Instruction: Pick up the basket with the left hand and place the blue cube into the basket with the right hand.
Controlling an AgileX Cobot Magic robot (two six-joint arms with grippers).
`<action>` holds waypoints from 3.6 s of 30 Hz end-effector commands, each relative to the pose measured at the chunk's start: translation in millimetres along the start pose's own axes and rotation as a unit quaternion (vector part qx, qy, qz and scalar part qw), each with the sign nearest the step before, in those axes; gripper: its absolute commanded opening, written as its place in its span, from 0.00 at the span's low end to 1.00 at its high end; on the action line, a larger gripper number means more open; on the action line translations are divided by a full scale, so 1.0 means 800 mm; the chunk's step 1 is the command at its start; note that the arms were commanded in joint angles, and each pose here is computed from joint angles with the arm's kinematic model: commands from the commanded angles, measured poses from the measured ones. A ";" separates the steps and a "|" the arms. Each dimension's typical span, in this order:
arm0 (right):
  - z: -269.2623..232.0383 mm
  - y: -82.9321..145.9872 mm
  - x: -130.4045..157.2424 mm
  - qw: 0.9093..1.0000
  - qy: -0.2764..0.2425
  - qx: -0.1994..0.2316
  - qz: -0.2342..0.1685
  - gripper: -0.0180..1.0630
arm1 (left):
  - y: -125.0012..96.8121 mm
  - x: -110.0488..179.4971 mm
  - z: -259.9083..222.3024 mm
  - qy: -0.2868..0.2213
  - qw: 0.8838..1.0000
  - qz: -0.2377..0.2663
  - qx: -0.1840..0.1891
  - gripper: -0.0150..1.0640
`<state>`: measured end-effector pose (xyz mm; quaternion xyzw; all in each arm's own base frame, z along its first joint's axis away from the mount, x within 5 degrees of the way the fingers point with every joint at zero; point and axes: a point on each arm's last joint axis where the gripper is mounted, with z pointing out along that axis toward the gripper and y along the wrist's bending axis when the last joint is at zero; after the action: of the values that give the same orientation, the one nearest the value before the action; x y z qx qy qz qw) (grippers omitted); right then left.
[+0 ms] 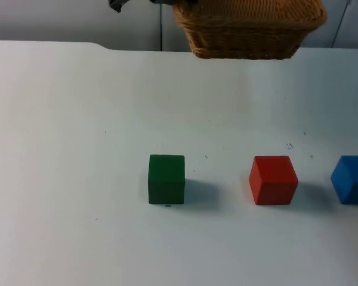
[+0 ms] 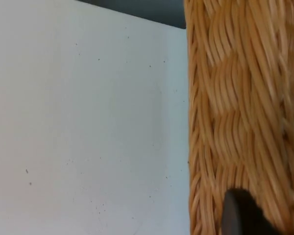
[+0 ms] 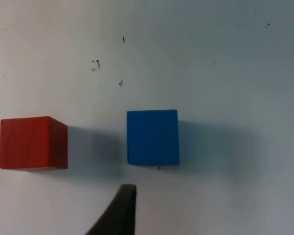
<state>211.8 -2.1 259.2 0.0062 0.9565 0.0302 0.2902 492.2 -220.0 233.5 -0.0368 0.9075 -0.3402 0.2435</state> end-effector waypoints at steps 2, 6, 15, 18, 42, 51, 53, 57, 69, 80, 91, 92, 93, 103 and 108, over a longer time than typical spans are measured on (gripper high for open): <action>0.000 -0.002 -0.002 1.000 -0.002 0.002 0.001 0.93 | -0.007 0.001 -0.011 -0.023 1.000 -0.016 0.010 0.01; 0.000 -0.002 -0.002 1.000 0.000 0.003 -0.001 0.93 | 0.010 0.016 -0.012 -0.054 0.997 -0.053 0.005 0.01; 0.000 -0.002 -0.002 1.000 -0.002 0.002 0.000 0.93 | 0.055 0.081 -0.065 -0.076 0.995 -0.059 0.000 0.01; 0.000 -0.001 -0.002 1.000 -0.002 0.000 0.003 0.93 | 0.067 0.091 -0.089 -0.078 0.996 -0.047 -0.013 0.01; 0.000 0.005 0.007 0.999 0.038 -0.029 0.018 0.93 | 0.160 0.211 -0.224 -0.072 0.990 -0.068 -0.099 0.01; 0.000 0.010 0.007 0.999 0.038 -0.029 0.024 0.93 | 0.159 0.217 -0.223 -0.060 0.992 -0.071 -0.090 0.01; 0.007 0.020 0.005 0.998 0.044 -0.032 0.015 0.93 | 0.159 0.217 -0.223 -0.059 0.992 -0.072 -0.089 0.01; 0.027 0.034 -0.007 0.998 0.066 -0.006 -0.002 0.93 | 0.158 0.218 -0.223 -0.056 0.992 -0.071 -0.087 0.01; 0.097 0.042 -0.024 0.995 0.095 0.017 0.004 0.93 | 0.157 0.219 -0.222 -0.049 0.993 -0.067 -0.080 0.01; 0.165 0.042 -0.015 0.992 0.121 0.018 0.002 0.90 | 0.156 0.220 -0.222 -0.046 0.994 -0.067 -0.077 0.01; 0.200 0.045 -0.028 0.990 0.141 0.021 -0.005 0.90 | 0.155 0.221 -0.222 -0.042 0.994 -0.069 -0.073 0.01; 0.203 0.045 -0.026 0.989 0.147 0.021 -0.005 0.90 | 0.155 0.221 -0.222 -0.042 0.994 -0.069 -0.072 0.01; 0.203 0.045 -0.026 0.989 0.147 0.021 -0.005 0.90 | 0.155 0.221 -0.222 -0.042 0.994 -0.069 -0.072 0.01; 0.237 0.043 -0.006 0.983 0.181 0.025 -0.007 0.81 | 0.154 0.221 -0.222 -0.041 0.994 -0.071 -0.070 0.01; 0.240 0.043 -0.007 0.984 0.177 0.024 -0.007 0.69 | 0.154 0.222 -0.222 -0.038 0.994 -0.070 -0.068 0.01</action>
<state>320.2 41.1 103.2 0.0113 0.9945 0.0066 0.1044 267.1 -59.0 191.7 -0.1231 0.9195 -0.2781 0.2490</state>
